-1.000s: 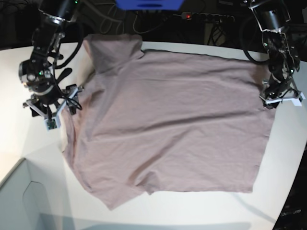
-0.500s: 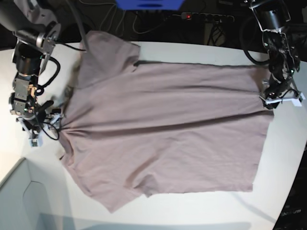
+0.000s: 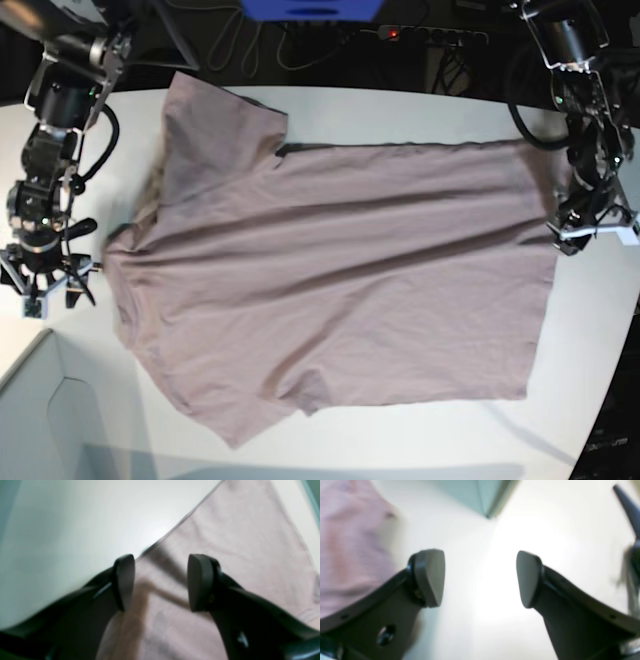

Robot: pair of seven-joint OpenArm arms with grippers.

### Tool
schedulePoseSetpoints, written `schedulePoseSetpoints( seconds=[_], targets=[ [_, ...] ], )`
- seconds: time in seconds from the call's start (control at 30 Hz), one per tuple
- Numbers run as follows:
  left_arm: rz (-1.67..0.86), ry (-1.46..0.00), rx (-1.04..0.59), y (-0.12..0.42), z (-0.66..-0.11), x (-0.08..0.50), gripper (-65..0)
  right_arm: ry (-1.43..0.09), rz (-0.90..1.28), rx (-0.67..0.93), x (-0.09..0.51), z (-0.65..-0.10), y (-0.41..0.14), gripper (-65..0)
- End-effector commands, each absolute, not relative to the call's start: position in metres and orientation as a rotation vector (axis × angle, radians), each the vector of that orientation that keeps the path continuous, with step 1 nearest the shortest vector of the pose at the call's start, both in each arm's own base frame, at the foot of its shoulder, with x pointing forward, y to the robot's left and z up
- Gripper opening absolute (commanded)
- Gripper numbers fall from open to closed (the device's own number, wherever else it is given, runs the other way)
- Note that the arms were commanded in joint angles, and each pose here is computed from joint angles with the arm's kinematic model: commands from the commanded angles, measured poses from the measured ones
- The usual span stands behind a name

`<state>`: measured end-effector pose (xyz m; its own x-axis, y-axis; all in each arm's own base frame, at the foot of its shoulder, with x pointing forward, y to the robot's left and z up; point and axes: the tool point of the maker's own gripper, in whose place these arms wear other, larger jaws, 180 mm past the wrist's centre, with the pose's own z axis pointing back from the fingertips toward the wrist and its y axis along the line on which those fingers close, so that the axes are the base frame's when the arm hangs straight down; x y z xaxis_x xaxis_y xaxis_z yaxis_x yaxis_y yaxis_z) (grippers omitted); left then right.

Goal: Layout the t-shirt on the table in an organized manner, then fold the t-shirt properly
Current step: 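Regrasp the shirt near the sleeve with the right gripper and pull outward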

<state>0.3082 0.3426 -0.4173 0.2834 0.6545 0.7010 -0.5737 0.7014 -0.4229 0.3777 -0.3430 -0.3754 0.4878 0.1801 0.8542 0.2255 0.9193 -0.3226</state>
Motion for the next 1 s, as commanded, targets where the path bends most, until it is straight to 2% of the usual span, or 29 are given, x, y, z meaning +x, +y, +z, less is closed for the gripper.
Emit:
schedulePoseSetpoints(
  seconds=[0.0, 0.1, 0.33, 0.53, 0.73, 0.97],
  targets=[
    [0.812, -1.040, -0.081, 0.353, -0.400, 0.316, -32.1, -1.161, -0.015, -0.459, 0.382, -0.344, -0.342, -20.3],
    [0.812, -1.039, -0.080, 0.353, -0.401, 0.316, -32.1, -1.153, 0.030, -0.438, 0.348, -0.342, -0.309, -20.3],
    [0.815, -1.029, -0.079, 0.352, -0.405, 0.314, -32.1, -1.001, 0.119, -0.197, 0.281, -0.378, -0.215, -20.5],
    [0.810, -1.037, -0.072, 0.355, -0.401, 0.314, -32.1, -0.804, 0.202, -0.082, 0.234, -0.417, -0.187, -20.6],
    [0.815, -1.033, -0.078, 0.352, -0.403, 0.314, -32.1, -0.709, 0.296, 0.013, 0.221, -0.437, -0.155, -20.6],
    [0.818, -1.020, -0.078, 0.351, -0.408, 0.308, -32.1, -0.762, 0.466, 0.126, 0.231, -0.424, -0.085, -20.6]
  ],
)
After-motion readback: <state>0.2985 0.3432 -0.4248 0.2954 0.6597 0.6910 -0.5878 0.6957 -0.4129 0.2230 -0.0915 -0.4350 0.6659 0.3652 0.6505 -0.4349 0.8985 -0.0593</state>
